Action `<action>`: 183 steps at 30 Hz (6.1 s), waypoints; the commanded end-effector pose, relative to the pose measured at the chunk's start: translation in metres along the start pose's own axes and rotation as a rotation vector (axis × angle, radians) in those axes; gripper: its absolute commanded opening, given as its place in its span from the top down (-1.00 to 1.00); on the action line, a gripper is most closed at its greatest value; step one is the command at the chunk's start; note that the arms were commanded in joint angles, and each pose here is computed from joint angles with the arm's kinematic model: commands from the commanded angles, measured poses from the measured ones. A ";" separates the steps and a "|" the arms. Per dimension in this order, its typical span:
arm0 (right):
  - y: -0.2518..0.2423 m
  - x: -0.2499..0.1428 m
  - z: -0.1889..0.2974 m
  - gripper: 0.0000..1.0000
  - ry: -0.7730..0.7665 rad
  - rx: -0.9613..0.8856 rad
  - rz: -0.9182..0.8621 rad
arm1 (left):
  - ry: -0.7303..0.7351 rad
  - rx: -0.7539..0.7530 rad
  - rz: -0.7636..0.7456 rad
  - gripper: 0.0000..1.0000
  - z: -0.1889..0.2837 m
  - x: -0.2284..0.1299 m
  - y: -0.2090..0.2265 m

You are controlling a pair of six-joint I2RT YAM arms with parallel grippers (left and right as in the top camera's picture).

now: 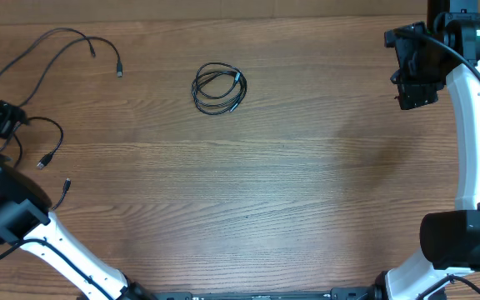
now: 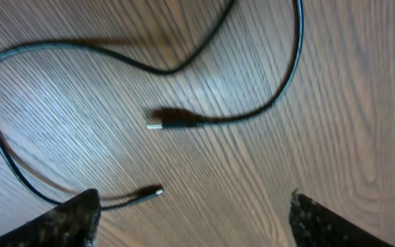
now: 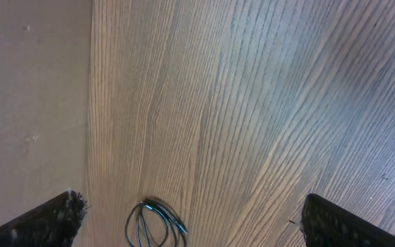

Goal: Untangle cables

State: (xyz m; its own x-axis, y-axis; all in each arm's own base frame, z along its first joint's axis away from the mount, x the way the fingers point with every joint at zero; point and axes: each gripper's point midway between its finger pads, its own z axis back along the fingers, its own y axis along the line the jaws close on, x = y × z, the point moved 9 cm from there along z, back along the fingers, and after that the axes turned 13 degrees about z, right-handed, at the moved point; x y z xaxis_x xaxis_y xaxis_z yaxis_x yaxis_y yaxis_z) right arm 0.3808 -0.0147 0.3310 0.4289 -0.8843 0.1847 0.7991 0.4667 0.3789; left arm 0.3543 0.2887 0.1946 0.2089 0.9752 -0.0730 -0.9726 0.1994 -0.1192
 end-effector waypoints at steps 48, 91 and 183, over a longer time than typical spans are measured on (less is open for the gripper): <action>-0.001 0.000 0.013 -1.00 -0.029 0.021 0.003 | -0.215 0.065 0.441 -0.99 -0.058 -0.091 0.133; -0.001 0.000 0.013 -1.00 -0.029 0.021 0.003 | 0.499 -0.548 0.816 0.92 -0.087 -0.064 0.089; -0.001 0.000 0.013 -1.00 -0.029 0.021 0.003 | -0.371 -0.303 -1.249 -0.99 -0.079 -0.363 -0.195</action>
State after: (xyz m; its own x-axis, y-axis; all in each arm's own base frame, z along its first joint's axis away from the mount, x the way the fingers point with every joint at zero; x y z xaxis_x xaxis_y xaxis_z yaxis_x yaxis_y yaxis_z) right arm 0.3807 -0.0147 0.3310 0.4294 -0.8841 0.1845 0.7992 0.4671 0.3783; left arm 0.4656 -0.1119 0.1846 0.8758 0.1403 0.4619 0.0057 0.9538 -0.3005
